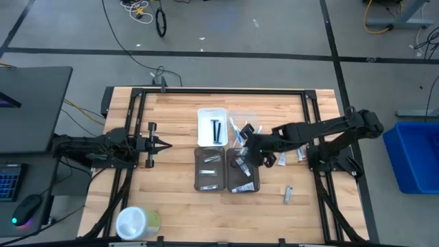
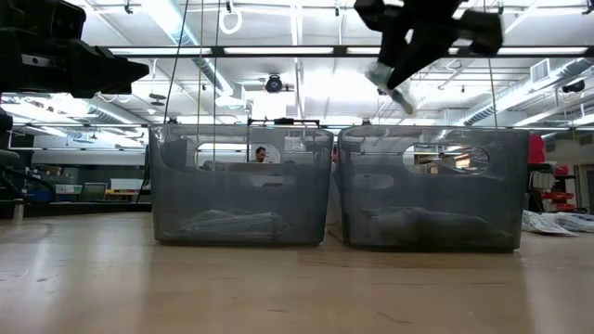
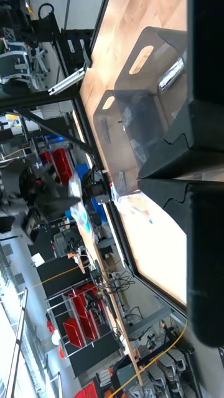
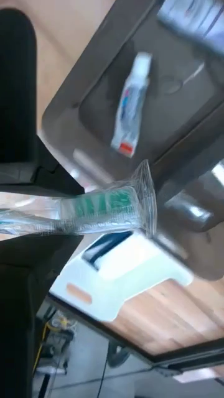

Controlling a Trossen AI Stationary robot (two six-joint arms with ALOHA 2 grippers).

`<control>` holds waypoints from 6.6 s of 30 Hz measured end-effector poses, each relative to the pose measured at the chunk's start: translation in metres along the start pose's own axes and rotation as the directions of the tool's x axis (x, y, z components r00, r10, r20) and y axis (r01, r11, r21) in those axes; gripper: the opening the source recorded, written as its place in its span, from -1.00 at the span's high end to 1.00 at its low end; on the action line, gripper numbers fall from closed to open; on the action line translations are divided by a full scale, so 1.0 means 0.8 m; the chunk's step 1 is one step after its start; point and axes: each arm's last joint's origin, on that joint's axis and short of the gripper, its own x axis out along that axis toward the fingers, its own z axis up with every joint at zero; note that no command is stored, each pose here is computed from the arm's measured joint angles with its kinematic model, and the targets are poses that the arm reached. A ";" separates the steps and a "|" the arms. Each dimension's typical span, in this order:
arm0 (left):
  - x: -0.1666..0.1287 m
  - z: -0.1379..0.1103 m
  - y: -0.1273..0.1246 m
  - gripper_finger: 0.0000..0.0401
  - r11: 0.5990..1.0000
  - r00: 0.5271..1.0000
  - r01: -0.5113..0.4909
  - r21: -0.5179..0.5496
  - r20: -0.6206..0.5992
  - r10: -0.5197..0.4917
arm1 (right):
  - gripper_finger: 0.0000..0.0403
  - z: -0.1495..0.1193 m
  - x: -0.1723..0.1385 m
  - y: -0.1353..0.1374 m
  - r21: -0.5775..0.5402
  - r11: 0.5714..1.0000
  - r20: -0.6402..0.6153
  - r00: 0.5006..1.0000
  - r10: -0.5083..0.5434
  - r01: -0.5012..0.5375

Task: Pick & Place Travel size toiletries
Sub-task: Put the blue toothbrush into the transparent bin, then put the silver nail cutter into the left black bin

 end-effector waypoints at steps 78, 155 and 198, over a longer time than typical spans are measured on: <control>0.000 0.000 0.000 0.92 1.000 1.000 0.000 0.000 0.001 0.000 | -0.17 -0.062 0.078 -0.055 -0.134 0.988 -0.072 0.995 0.069 -0.079; 0.000 0.000 0.000 0.92 1.000 1.000 0.000 0.000 0.000 0.000 | -0.18 0.012 0.009 0.234 -0.156 0.864 0.120 0.859 0.498 -0.479; 0.000 0.000 0.000 0.92 1.000 1.000 0.000 0.000 0.001 0.000 | 0.18 0.008 0.052 0.293 -0.004 0.838 -0.070 0.836 0.544 -0.546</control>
